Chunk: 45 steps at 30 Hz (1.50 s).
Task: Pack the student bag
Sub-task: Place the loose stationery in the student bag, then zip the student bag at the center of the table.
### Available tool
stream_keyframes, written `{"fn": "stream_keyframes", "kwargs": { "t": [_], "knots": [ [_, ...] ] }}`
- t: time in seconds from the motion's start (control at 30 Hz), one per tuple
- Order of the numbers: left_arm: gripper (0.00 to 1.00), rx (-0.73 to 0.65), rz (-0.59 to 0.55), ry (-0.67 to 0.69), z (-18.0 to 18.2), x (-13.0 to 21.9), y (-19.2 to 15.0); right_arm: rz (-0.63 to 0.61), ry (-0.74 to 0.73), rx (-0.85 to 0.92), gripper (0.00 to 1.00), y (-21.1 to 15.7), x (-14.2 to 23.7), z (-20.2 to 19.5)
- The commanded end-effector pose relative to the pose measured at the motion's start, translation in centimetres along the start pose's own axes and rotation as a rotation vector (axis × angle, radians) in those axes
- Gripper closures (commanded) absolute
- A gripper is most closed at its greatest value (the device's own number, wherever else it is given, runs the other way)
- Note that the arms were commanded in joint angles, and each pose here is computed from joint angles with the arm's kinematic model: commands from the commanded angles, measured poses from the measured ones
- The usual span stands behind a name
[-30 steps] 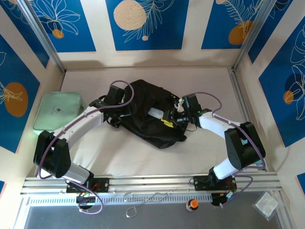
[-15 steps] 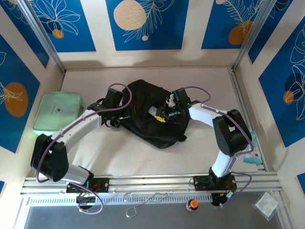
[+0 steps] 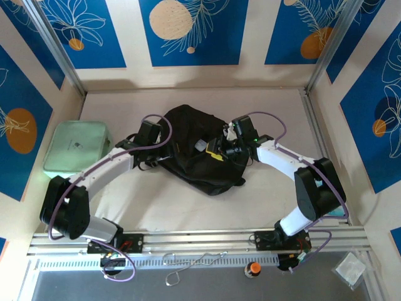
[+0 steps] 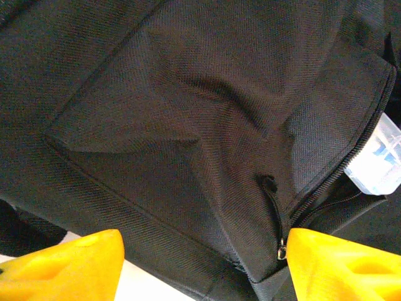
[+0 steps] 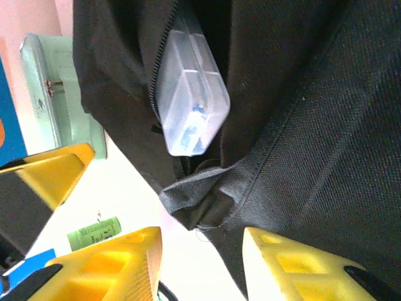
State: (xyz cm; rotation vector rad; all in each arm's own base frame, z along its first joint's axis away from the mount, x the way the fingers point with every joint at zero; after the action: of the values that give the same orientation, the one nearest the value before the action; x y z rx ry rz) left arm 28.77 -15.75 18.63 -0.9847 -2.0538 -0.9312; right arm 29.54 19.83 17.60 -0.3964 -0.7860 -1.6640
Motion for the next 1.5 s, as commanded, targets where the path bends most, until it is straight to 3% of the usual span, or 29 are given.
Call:
{"fn": "stream_keyframes", "kwargs": {
  "t": [0.0, 0.47, 0.53, 0.73, 0.93, 1.17, 1.47],
  "knots": [
    [0.32, 0.044, 0.007, -0.062, -0.2, 0.3, 0.0, 0.000, -0.043, 0.000, 0.61, 0.8, -0.5, 0.5],
    [0.32, 0.067, 0.042, -0.062, 0.3, -0.6, -0.5, 0.030, -0.119, 0.005, 0.81, 4.2, -5.4, 1.3],
    [0.32, 0.073, 0.043, -0.058, 0.4, -0.7, -0.6, 0.034, -0.097, 0.001, 0.87, 4.4, -6.2, 1.2],
    [0.33, 0.096, 0.045, -0.068, 0.8, -0.9, -0.8, 0.030, 0.013, 0.014, 0.89, 5.0, -8.5, 1.1],
    [0.43, 0.132, 0.078, -0.113, 0.6, -1.4, -1.2, 0.009, 0.025, 0.048, 0.84, 4.5, -7.6, 1.4],
    [0.66, 0.173, 0.145, -0.133, 1.1, -2.7, -2.2, -0.004, -0.056, 0.171, 0.70, 2.4, -3.6, 2.4],
    [0.73, 0.190, 0.159, -0.150, 1.8, -3.9, -2.7, 0.036, -0.184, 0.414, 0.61, 1.6, -2.7, 4.5]
  ]
}}
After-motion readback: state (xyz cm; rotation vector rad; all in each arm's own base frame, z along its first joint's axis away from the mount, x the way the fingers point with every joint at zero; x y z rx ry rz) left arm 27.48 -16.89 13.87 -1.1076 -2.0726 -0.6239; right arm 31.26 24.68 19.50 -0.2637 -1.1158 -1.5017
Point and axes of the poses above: each hand's point on the last joint's axis, 136 mm out from that joint toward the fingers, its own x axis back along the fingers, its own z axis along the line the jaws close on, y = z × x, the point moved 8 cm from there along x, back along the fingers, and after that the axes turned 14 degrees about x, right-handed, at the moved point
